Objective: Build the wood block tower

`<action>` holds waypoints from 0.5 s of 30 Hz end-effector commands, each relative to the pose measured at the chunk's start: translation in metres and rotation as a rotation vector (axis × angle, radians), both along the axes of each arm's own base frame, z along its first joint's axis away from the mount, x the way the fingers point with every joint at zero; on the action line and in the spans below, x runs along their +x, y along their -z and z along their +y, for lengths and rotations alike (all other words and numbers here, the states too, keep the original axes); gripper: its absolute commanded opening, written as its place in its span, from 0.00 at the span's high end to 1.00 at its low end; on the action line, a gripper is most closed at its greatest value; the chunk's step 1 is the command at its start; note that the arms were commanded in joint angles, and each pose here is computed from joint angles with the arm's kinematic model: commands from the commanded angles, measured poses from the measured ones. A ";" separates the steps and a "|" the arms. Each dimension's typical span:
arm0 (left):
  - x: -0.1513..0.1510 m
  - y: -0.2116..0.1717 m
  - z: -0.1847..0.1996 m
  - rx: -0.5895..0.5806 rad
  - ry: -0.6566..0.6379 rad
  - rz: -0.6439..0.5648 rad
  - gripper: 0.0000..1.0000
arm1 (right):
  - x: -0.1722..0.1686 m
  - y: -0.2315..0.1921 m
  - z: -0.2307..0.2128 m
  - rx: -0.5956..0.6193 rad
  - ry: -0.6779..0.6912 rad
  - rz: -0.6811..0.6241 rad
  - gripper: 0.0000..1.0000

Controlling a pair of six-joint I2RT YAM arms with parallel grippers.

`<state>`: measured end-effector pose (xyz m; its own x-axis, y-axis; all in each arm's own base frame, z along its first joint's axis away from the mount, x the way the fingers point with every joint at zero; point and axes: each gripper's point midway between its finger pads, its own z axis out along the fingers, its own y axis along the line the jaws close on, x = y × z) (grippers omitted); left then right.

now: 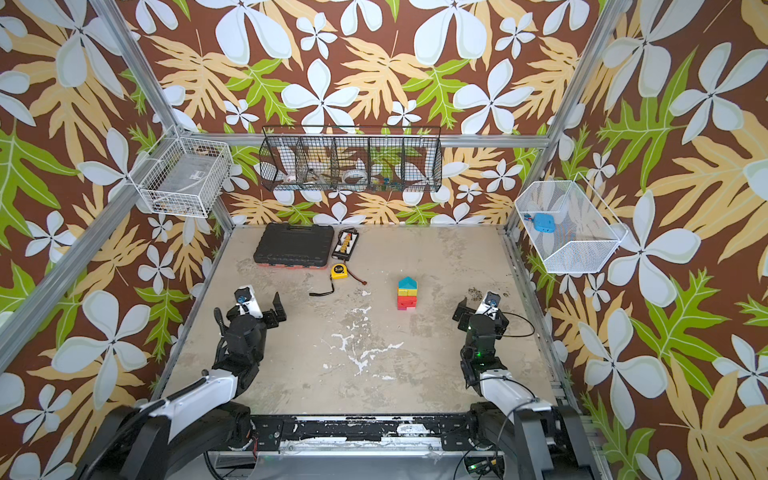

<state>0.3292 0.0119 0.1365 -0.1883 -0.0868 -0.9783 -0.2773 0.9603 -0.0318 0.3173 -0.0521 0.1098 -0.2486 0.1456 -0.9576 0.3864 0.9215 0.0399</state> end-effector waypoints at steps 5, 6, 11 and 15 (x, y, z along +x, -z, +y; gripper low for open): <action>0.037 -0.007 0.005 -0.014 0.038 -0.065 0.00 | 0.016 -0.033 -0.003 -0.079 -0.010 -0.178 0.02; 0.036 -0.008 0.004 -0.015 0.052 -0.081 0.00 | 0.017 -0.027 -0.009 -0.061 0.000 -0.183 0.02; 0.051 0.008 -0.007 -0.018 0.151 -0.015 0.00 | 0.055 -0.013 0.014 -0.105 -0.115 -0.043 0.04; 0.053 0.008 -0.007 -0.033 0.163 -0.016 0.00 | 0.057 -0.014 0.030 -0.123 -0.211 -0.057 0.05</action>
